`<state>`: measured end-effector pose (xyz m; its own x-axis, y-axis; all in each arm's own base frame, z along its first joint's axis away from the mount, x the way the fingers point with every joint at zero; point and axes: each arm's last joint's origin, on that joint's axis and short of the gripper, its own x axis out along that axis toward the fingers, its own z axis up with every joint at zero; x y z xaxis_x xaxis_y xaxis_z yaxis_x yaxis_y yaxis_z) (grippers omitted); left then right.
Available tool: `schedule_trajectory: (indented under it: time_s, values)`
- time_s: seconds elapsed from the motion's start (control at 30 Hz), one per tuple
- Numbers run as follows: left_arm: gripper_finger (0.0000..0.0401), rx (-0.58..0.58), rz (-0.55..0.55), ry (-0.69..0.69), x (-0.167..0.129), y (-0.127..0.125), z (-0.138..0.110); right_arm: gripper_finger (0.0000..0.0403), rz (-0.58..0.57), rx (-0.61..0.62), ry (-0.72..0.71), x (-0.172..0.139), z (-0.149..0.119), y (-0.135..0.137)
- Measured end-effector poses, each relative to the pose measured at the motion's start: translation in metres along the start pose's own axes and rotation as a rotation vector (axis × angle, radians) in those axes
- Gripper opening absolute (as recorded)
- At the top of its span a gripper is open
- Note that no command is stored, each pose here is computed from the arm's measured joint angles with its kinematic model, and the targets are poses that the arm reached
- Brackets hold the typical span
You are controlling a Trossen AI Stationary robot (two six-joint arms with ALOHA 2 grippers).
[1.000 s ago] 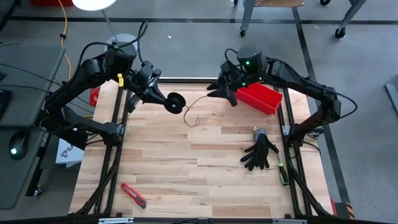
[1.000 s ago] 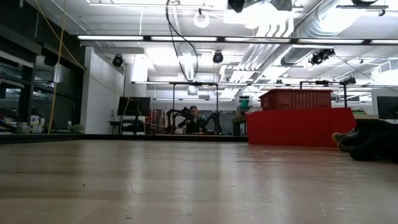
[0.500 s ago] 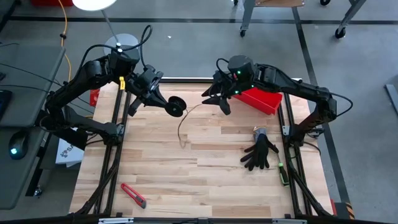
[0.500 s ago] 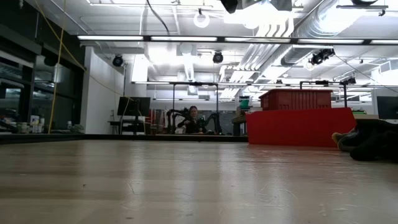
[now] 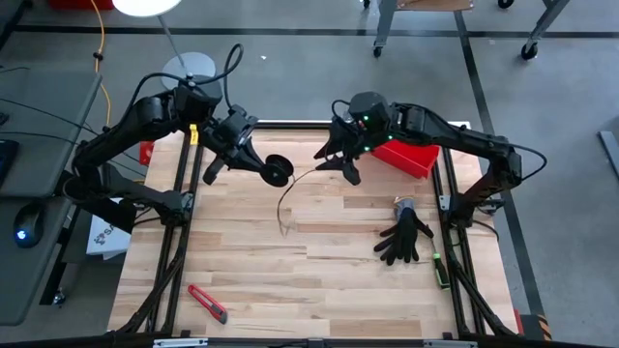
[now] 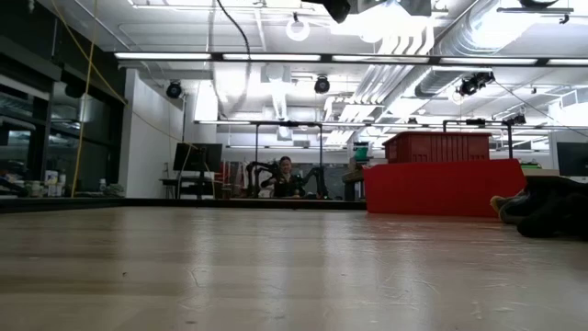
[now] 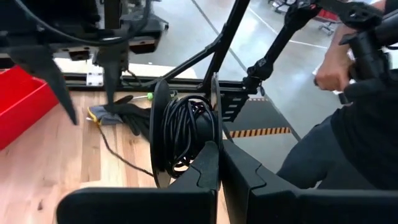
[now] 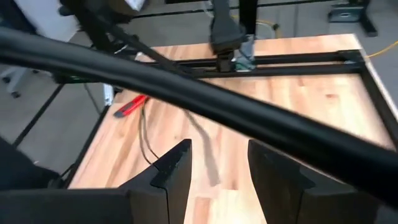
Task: Coil cords
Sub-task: Coil the black wire on the spool
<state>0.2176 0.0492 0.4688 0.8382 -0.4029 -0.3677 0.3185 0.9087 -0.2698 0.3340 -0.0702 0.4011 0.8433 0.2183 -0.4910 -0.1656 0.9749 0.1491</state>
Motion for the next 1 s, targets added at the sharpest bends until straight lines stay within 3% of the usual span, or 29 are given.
schedule_trajectory:
  time_s: [0.23, 0.37, 0.67, 1.0]
  values:
    - [0.0, 0.001, 0.01, 0.008, 0.003, 0.001, 0.0, 0.0149, 0.057, -0.013, 0.007, 0.005, 0.0, 0.009]
    - [0.0, 0.002, 0.0, 0.011, 0.006, 0.0, 0.0, 0.0149, -0.045, -0.065, 0.023, 0.006, -0.001, 0.008]
    - [0.0, 0.0, -0.029, 0.024, 0.01, -0.006, -0.001, 0.0149, -0.107, -0.136, 0.02, 0.006, 0.0, 0.006]
    - [0.0, -0.03, -0.03, 0.033, 0.011, -0.006, -0.001, 0.0149, -0.011, -0.122, 0.007, 0.009, 0.001, 0.011]
